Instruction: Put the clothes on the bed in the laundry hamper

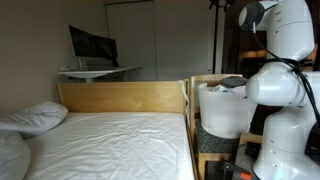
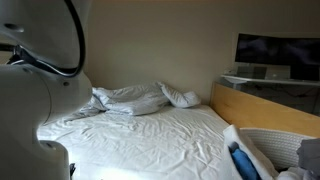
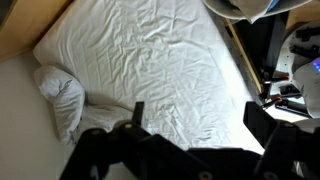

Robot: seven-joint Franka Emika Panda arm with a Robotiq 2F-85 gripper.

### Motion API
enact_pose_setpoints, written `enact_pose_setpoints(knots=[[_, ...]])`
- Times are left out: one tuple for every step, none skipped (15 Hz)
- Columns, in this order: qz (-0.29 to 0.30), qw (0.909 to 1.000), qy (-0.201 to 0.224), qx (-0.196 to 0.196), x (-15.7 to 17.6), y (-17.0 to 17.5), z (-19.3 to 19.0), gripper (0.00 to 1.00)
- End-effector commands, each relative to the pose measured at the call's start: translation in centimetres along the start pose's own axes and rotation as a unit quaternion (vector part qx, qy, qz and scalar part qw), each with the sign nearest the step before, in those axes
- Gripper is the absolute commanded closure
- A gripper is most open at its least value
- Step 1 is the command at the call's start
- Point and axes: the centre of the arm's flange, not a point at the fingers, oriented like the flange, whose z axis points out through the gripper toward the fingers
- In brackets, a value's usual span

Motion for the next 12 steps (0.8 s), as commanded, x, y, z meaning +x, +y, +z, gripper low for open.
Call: enact_pose_setpoints(knots=[[-0.036, 0.9986, 0.033, -0.019, 4.2, -0.3, 1.2, 0.0], [-0.047, 0.9978, 0.043, -0.02, 5.0, -0.1, 1.5, 0.0], [-0.057, 0.9968, 0.053, -0.017, 6.1, 0.2, 1.7, 0.0], [-0.065, 0.9957, 0.064, -0.013, 7.1, 0.5, 2.0, 0.0], [-0.07, 0.9947, 0.075, -0.002, 8.4, 0.8, 2.3, 0.0], [-0.07, 0.9939, 0.084, 0.012, 9.4, 1.3, 3.0, 0.0], [-0.068, 0.9939, 0.082, 0.03, 10.8, 1.7, 3.6, 0.0], [-0.07, 0.9929, 0.084, 0.046, 11.9, 2.0, 4.5, 0.0], [-0.077, 0.9919, 0.085, 0.055, 13.2, 2.4, 5.1, 0.0], [-0.086, 0.991, 0.084, 0.06, 14.6, 2.7, 5.7, 0.0], [-0.093, 0.99, 0.083, 0.066, 15.8, 3.0, 6.2, 0.0], [-0.107, 0.9891, 0.076, 0.067, 17.1, 3.5, 6.8, 0.0]])
